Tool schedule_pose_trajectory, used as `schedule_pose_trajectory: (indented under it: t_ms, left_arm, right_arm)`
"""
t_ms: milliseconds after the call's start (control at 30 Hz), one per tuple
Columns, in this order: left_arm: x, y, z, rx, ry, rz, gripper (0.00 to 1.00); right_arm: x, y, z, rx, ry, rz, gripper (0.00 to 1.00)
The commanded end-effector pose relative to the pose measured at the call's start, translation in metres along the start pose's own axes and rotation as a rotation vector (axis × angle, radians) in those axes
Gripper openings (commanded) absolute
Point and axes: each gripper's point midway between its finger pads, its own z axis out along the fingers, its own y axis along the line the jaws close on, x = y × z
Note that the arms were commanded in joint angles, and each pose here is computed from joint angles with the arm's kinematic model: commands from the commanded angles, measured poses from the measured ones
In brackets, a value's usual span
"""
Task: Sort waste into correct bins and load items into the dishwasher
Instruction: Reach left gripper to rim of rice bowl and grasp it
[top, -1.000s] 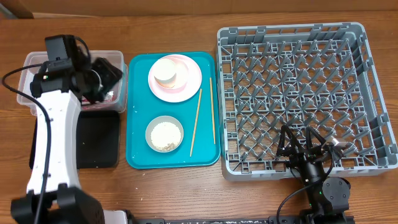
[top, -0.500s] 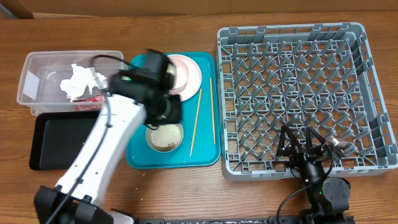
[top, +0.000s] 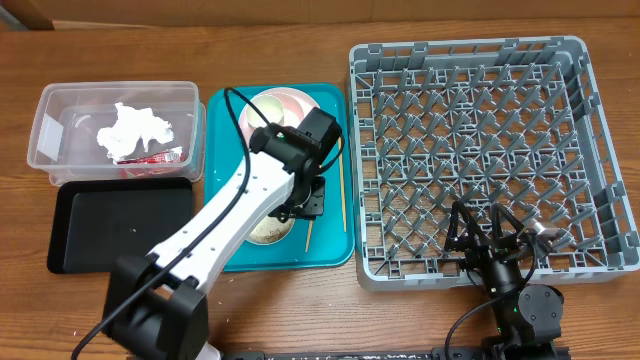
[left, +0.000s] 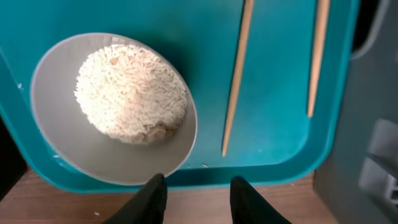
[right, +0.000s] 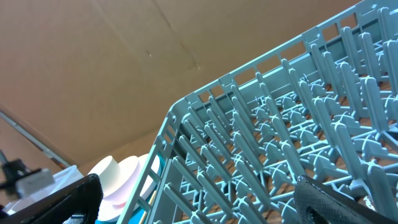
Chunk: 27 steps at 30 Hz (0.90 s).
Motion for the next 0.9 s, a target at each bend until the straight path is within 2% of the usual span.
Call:
schedule_pose_trajectory:
  t_ms: [0,267,567,800,867]
  left_arm:
    - [0.002,0.005,0.022,-0.046,0.027,-0.015,0.36]
    - [0.009,0.000,0.059,-0.055,0.101,-0.011,0.32]
    - [0.012,0.002,0.073,-0.074,0.126,-0.009,0.15]
    - [0.013,0.003,0.073,-0.077,0.129,-0.008,0.04]
    - [0.013,0.003,0.073,-0.076,0.129,-0.009,0.04]
  right_arm:
    - [0.000,-0.002,0.000,0.004,-0.009,-0.002,1.00]
    - [0.000,-0.002,0.000,0.004,-0.009,-0.002,1.00]
    - [0.000,-0.002,0.000,0.004,-0.009,-0.002,1.00]
    - [0.000,-0.002,0.000,0.004,-0.009,-0.002,1.00]
    - [0.000,-0.002,0.000,0.003,-0.008,-0.002,1.00]
